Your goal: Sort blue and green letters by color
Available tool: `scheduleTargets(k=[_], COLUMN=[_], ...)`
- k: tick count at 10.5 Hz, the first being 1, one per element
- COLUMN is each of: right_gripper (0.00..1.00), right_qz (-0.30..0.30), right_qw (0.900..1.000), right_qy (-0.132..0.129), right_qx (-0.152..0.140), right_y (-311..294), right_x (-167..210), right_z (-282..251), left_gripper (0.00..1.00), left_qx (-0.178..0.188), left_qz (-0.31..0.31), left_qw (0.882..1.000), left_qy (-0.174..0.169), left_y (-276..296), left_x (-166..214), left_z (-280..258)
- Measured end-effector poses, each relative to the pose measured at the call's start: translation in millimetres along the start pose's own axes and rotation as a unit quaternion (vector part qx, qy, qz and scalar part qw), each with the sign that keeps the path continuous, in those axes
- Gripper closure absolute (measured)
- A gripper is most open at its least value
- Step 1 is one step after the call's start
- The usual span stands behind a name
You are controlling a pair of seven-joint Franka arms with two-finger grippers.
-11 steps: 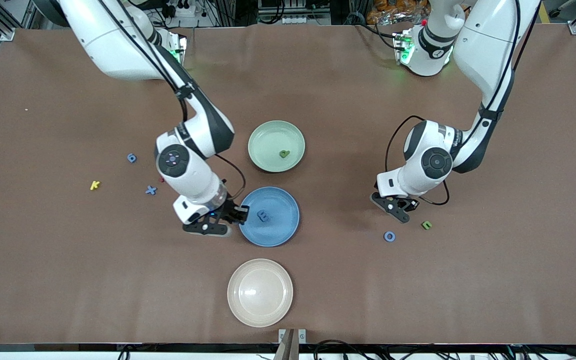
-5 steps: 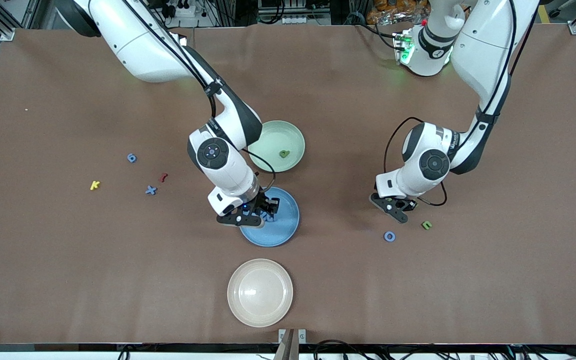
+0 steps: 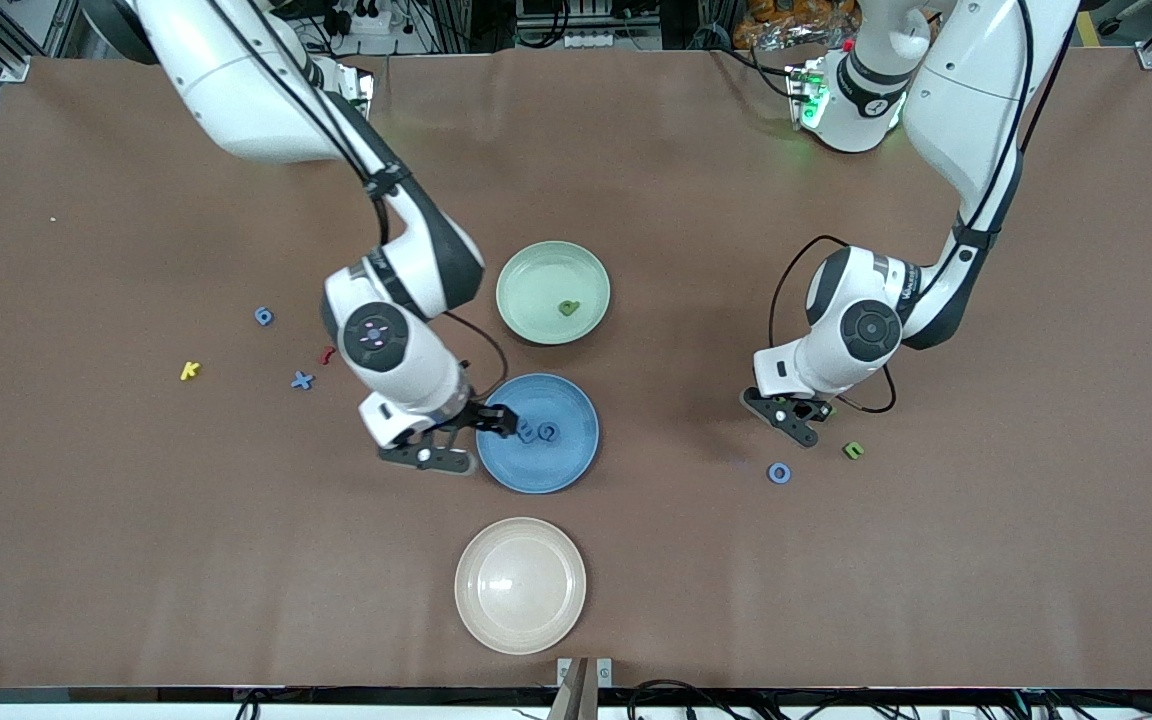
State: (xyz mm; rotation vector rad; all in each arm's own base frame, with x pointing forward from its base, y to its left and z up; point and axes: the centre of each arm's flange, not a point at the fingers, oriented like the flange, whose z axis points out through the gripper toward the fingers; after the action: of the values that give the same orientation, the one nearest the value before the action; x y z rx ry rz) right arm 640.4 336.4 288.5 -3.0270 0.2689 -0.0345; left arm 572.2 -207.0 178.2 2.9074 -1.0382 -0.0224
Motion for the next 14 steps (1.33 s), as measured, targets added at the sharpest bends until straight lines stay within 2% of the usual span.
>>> scheduleTargets(k=[3, 5, 7, 8, 10, 12, 14], right_gripper=[0.0, 0.0, 0.0, 0.0, 0.0, 0.0, 0.0], right_qz=[0.001, 0.034, 0.043, 0.043, 0.051, 0.05, 0.044], right_qw=[0.999, 0.998, 0.998, 0.998, 0.997, 0.997, 0.997], right_qy=[0.001, 0.001, 0.006, 0.017, 0.036, 0.038, 0.051], right_qx=[-0.043, -0.052, -0.053, -0.049, -0.041, -0.041, -0.032], right_y=[96.4, 163.1, 222.7, 249.0, 290.2, 298.4, 297.6], right_x=[29.2, 43.6, 52.8, 51.3, 37.0, 20.8, 1.4], right_z=[-13.7, -21.9, -29.2, -25.8, -6.3, 3.8, 16.8], left_gripper=[0.73, 0.73, 0.73, 0.73, 0.73, 0.73, 0.73], left_qx=[-0.003, -0.01, -0.02, -0.026, -0.036, -0.049, -0.055], left_qz=[-0.028, -0.083, -0.142, -0.173, -0.243, -0.29, -0.311], left_qw=[1.0, 0.996, 0.99, 0.985, 0.969, 0.955, 0.948], left_qy=[0.007, 0.015, 0.016, 0.016, 0.025, 0.037, 0.038], left_y=[18.1, 76.8, 155.2, 194.6, 269.4, 325.5, 354.0], left_x=[9.5, 29.1, 43.5, 48.0, 57.8, 65.0, 66.5], left_z=[-5.1, -12.2, -15.3, -16.9, -28.1, -42.9, -44.0])
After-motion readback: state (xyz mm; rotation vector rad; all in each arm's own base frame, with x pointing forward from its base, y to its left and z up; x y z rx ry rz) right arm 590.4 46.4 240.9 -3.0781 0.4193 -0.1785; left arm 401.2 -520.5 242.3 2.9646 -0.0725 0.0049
